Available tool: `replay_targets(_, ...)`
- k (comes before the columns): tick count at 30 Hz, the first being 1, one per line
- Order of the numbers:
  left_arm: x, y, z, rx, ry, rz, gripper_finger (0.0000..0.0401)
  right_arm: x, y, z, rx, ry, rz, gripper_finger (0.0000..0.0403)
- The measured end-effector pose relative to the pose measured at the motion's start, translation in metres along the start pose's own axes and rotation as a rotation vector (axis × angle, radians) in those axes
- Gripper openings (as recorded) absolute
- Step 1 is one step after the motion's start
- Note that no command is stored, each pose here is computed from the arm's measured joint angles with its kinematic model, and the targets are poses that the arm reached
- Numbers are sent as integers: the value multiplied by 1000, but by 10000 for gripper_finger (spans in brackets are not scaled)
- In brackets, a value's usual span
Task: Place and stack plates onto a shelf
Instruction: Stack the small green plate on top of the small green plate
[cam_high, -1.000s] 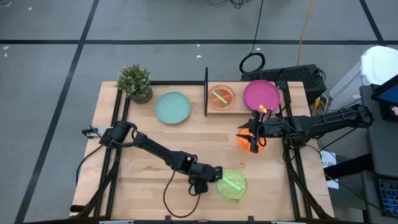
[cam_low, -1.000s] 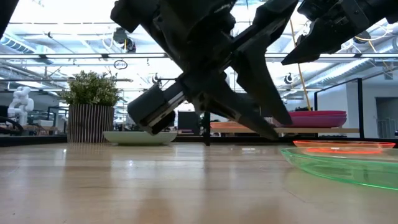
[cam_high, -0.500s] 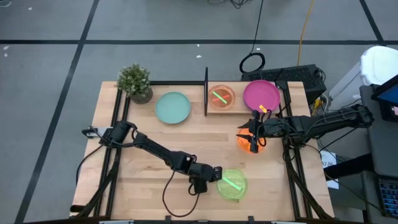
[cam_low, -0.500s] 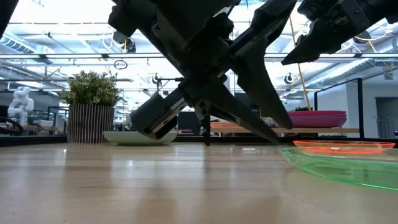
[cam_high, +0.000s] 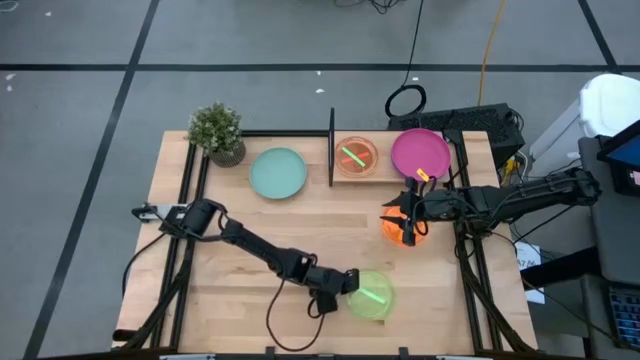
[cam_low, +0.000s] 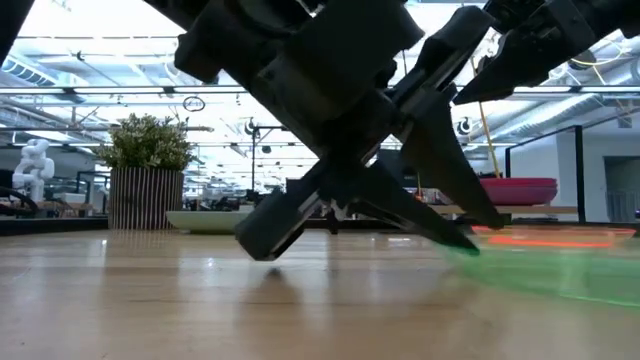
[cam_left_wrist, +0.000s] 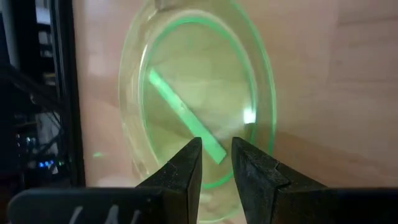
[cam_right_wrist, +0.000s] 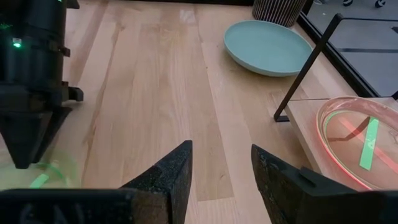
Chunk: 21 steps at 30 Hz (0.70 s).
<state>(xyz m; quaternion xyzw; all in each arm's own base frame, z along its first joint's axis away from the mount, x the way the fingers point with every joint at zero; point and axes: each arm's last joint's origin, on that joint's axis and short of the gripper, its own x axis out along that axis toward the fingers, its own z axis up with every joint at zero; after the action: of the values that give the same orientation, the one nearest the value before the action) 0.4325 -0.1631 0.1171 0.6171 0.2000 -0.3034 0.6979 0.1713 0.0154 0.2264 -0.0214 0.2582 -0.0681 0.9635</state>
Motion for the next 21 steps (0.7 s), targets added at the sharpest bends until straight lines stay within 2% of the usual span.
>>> replay_targets(8, -3, 2, 4, -45, 54, 34, 95, 0, 0, 0, -3, 0, 0, 148)
replay_targets(14, -18, 10, 13, 28, 95, 54, 95, 0, 0, 0, -3, 1, 1, 148)
replay_targets(21, -22, -2, 14, 52, 129, -84, 95, 0, 0, 0, -3, -1, 1, 148)
